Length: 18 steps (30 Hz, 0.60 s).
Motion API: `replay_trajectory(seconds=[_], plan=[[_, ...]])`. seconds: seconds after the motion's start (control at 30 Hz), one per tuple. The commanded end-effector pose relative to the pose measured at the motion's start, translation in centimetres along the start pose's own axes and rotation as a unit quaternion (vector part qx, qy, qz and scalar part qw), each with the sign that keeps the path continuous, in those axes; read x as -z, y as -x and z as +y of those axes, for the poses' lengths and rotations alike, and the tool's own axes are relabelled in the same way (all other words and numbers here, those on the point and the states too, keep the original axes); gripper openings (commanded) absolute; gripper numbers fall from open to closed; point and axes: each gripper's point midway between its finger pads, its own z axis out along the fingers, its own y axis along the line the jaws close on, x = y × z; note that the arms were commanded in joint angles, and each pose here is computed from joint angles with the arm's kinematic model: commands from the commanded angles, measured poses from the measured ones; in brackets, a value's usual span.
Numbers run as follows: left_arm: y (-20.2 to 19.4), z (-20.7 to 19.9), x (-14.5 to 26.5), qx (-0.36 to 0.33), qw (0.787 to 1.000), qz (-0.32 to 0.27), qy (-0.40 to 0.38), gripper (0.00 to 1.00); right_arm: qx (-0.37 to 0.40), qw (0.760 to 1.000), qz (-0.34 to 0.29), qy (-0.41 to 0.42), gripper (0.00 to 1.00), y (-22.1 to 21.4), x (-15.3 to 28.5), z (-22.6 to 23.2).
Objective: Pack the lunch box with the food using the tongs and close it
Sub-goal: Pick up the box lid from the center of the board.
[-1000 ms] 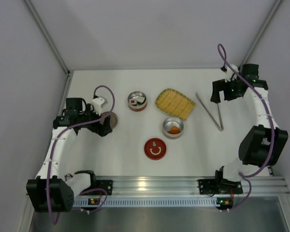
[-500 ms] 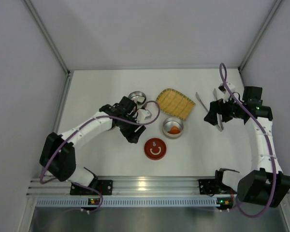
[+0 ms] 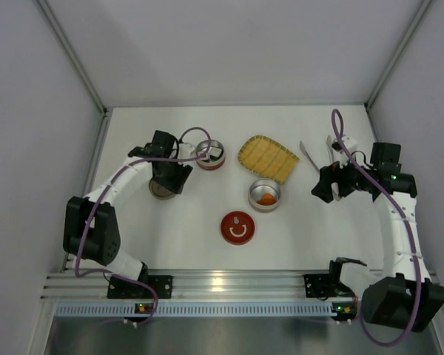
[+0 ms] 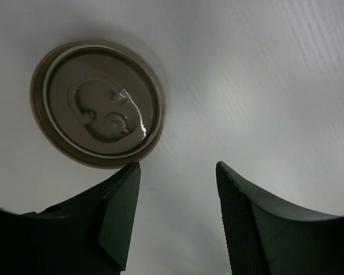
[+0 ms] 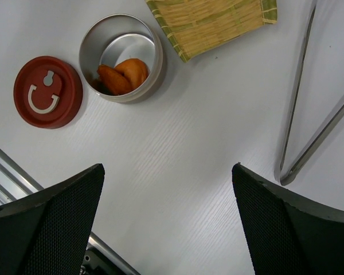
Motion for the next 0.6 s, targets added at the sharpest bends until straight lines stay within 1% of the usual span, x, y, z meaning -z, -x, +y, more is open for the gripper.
replay_trajectory(seconds=[0.0, 0.1, 0.17, 0.4, 0.57], plan=[[0.3, 2.5, 1.6, -0.042, 0.998, -0.007, 0.047, 0.61, 0.011, 0.999, -0.015, 0.027, 0.91, 0.6, -0.4, 0.6], [-0.1, 3.8, 1.4, -0.054, 0.997, 0.003, 0.062, 0.61, 0.011, 0.999, -0.016, 0.035, 0.9, 1.0, -0.9, 0.8], [-0.5, 3.9, 0.7, -0.059, 0.996, 0.015, 0.058, 0.61, 0.011, 0.999, -0.016, 0.037, 0.9, 1.1, -1.0, 0.9], [-1.1, 4.3, -1.6, -0.079, 0.995, 0.03, 0.055, 0.58, 0.015, 0.999, -0.018, 0.035, 0.9, 1.6, -1.0, 0.9], [-1.3, 3.9, -2.9, -0.094, 0.994, 0.037, 0.033, 0.52, 0.013, 0.999, -0.016, 0.037, 0.9, 1.6, -1.0, 0.9]])
